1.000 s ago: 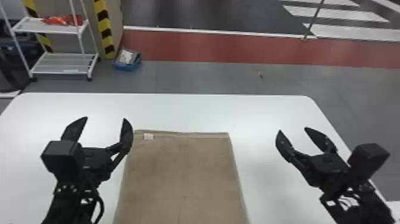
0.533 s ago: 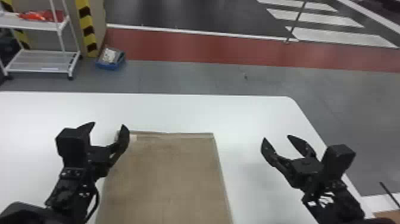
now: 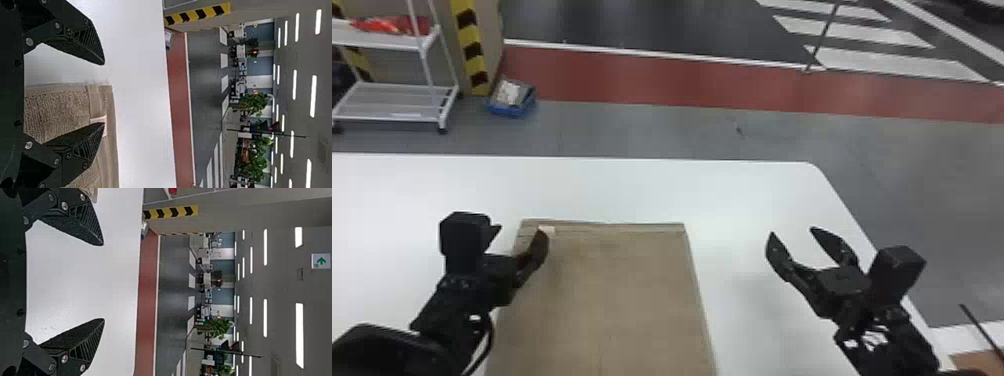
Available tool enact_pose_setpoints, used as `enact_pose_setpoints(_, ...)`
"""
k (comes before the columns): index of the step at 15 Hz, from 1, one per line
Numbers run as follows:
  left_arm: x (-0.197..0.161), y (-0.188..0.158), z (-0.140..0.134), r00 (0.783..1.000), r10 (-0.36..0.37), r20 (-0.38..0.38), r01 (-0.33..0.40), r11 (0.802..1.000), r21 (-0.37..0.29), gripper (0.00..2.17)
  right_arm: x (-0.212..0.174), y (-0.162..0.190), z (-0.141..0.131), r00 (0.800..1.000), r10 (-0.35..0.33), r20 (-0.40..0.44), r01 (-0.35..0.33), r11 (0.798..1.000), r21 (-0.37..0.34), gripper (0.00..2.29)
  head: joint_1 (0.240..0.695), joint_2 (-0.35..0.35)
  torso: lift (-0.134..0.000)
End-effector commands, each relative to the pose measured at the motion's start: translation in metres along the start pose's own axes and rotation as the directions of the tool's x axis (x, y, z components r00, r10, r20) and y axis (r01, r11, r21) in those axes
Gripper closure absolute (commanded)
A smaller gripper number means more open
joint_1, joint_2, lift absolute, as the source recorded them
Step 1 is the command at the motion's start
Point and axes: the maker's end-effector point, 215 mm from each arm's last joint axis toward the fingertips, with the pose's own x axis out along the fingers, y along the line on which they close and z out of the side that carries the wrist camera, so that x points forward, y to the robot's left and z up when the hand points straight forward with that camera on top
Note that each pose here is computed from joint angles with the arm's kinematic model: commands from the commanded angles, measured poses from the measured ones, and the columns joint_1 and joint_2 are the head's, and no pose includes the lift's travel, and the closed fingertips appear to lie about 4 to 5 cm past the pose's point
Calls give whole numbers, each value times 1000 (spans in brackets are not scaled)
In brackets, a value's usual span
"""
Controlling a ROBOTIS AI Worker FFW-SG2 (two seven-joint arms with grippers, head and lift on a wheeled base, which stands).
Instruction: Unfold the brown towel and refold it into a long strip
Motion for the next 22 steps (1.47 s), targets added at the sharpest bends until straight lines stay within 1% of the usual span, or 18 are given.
enact_pose_setpoints(1,4,2,-6,1000,0,-16,0,1000,0,458,-1,1,1,1000,1,3,-1,1000,-1,218,695,-210,-125)
enact_pose_setpoints(2,5,2,-9,1000,1,-21,-1,1000,-2,518,-1,1,2,1000,2,6,-2,1000,0,218,695,-209,-125)
enact_pose_setpoints(6,10,-1,-14,999,-3,-35,3,1000,2,518,-5,0,2,1000,-2,8,2,1000,-1,218,695,-208,-125)
enact_pose_setpoints(10,11,-6,-13,999,-18,-35,18,1000,2,522,-7,-3,1,1000,-6,9,6,1000,-3,218,695,-216,-125)
enact_pose_setpoints(11,11,-6,-14,999,-18,-38,18,1000,2,593,-7,-3,2,1000,-8,11,8,1000,0,218,695,-217,-125)
enact_pose_setpoints(12,11,-5,-14,999,-17,-38,17,1000,2,812,-7,-3,2,1000,-8,11,8,1000,-2,218,695,-219,-125)
enact_pose_setpoints(13,11,-6,-14,999,-17,-38,17,1000,1,842,-7,-3,2,1000,-7,12,7,1000,-2,218,695,-220,-125)
enact_pose_setpoints(15,11,-6,-17,999,-19,-47,19,1000,2,842,-8,-4,3,1000,-8,13,8,1000,-3,218,695,-220,-125)
enact_pose_setpoints(19,8,-7,-16,999,-19,-43,19,1000,4,846,-9,-3,4,1000,-8,16,8,1000,1,218,695,-220,-125)
enact_pose_setpoints(20,5,-9,-13,999,-22,-37,22,1000,2,991,-9,-2,5,1000,-8,18,8,1000,0,218,695,-220,-125)
enact_pose_setpoints(21,2,-10,-11,999,-19,-29,19,1000,-2,1200,-9,-3,5,1000,-9,17,9,1000,0,218,695,-220,-125)
enact_pose_setpoints(22,-1,-11,-4,1000,-22,-15,21,1000,-5,1339,-10,-5,4,1000,-12,16,12,1000,1,218,695,-223,-125)
